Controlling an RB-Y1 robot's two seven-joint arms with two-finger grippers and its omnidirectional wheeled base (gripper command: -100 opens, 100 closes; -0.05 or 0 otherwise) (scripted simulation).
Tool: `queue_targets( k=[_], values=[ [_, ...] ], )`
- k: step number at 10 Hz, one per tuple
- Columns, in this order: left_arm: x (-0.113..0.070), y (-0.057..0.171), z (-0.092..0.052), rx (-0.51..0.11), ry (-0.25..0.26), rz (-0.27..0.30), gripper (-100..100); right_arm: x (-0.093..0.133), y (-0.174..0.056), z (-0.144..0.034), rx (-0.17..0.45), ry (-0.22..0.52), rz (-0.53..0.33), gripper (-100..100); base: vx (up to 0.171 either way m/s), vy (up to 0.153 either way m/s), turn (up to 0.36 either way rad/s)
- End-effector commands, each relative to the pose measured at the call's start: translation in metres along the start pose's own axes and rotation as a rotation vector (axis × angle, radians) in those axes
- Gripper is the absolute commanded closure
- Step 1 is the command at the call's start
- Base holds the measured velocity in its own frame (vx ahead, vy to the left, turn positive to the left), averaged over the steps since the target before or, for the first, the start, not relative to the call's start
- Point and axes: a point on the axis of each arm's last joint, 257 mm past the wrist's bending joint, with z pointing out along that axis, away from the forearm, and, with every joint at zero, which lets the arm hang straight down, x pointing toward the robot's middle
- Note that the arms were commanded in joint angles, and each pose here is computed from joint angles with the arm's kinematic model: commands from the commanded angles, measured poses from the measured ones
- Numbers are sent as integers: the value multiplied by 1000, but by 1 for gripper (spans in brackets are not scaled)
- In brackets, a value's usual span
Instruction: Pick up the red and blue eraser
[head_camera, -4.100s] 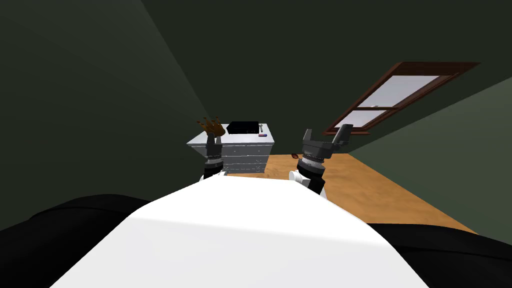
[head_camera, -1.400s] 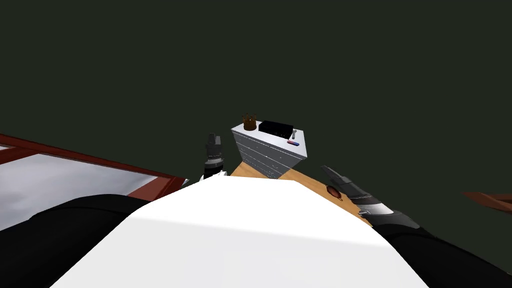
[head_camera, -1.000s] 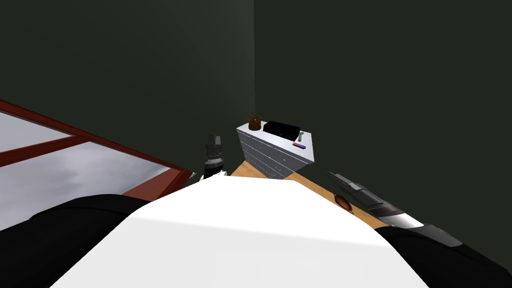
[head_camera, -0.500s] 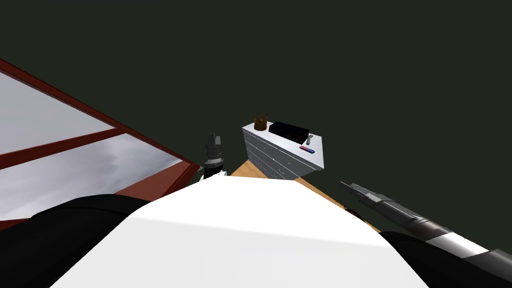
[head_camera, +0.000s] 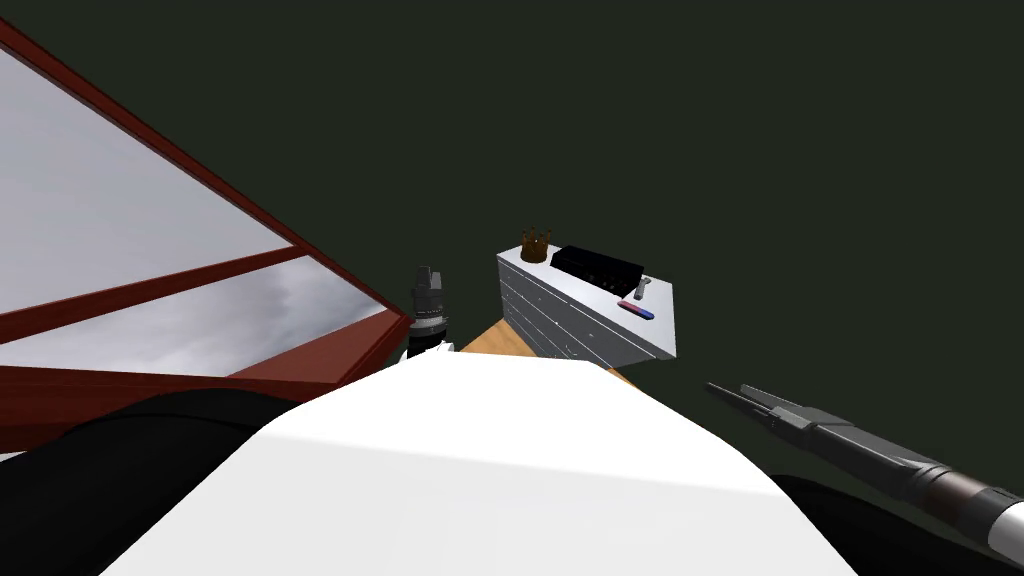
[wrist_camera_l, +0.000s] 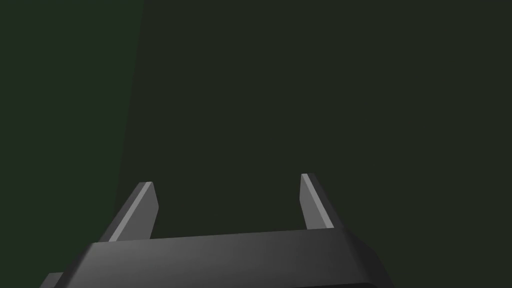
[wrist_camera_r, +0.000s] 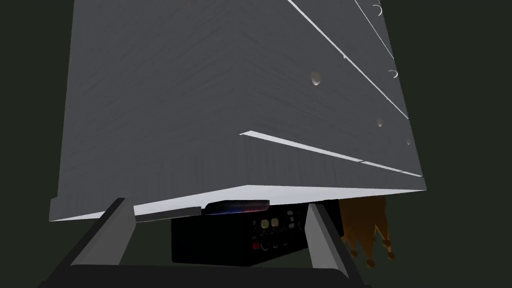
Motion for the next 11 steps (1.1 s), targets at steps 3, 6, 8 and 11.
queue_targets(
  k=[3,6,8,11],
  values=[
    [0,0,0,0,0,0,0,9,-21,-16,24,136,-67,-100,12,22,150],
    [0,0,0,0,0,0,0,13,-47,-35,51,280,-146,-100,15,23,202],
    [0,0,0,0,0,0,0,15,-59,-45,61,356,-180,-100,17,22,160],
    [0,0,0,0,0,0,0,16,-70,-51,62,433,-215,-100,15,23,130]
  ],
)
